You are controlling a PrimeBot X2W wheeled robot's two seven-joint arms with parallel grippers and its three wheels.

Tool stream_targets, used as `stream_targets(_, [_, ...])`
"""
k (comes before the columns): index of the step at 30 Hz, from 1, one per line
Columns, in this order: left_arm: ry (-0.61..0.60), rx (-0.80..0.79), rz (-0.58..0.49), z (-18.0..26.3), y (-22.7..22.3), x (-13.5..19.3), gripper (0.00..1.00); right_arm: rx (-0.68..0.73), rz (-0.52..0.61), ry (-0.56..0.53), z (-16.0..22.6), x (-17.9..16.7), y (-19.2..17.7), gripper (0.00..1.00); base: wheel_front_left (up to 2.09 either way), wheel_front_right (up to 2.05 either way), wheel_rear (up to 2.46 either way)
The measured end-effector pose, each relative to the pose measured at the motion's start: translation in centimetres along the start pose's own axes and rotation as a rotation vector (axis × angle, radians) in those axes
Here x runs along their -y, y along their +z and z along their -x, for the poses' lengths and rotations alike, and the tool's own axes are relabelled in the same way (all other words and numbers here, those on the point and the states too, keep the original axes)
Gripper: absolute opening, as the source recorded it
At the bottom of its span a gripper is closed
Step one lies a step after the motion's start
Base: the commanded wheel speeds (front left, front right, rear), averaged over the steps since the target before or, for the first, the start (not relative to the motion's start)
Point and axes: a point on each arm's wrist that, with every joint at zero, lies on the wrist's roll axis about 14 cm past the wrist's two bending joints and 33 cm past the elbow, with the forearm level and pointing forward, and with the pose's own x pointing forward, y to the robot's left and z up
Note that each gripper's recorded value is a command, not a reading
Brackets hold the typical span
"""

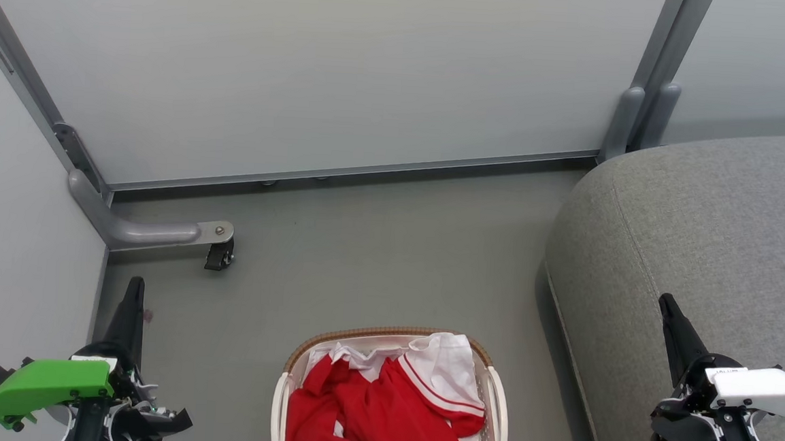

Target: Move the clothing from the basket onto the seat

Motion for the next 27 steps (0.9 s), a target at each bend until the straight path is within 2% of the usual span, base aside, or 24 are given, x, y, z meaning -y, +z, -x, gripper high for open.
stream_targets(27, [0.0, 0.0, 0.0, 0.0, 0.0, 0.0, 0.0, 0.0, 0.0, 0.0, 0.0, 0.0, 0.0, 0.0, 0.0, 0.0, 0.0])
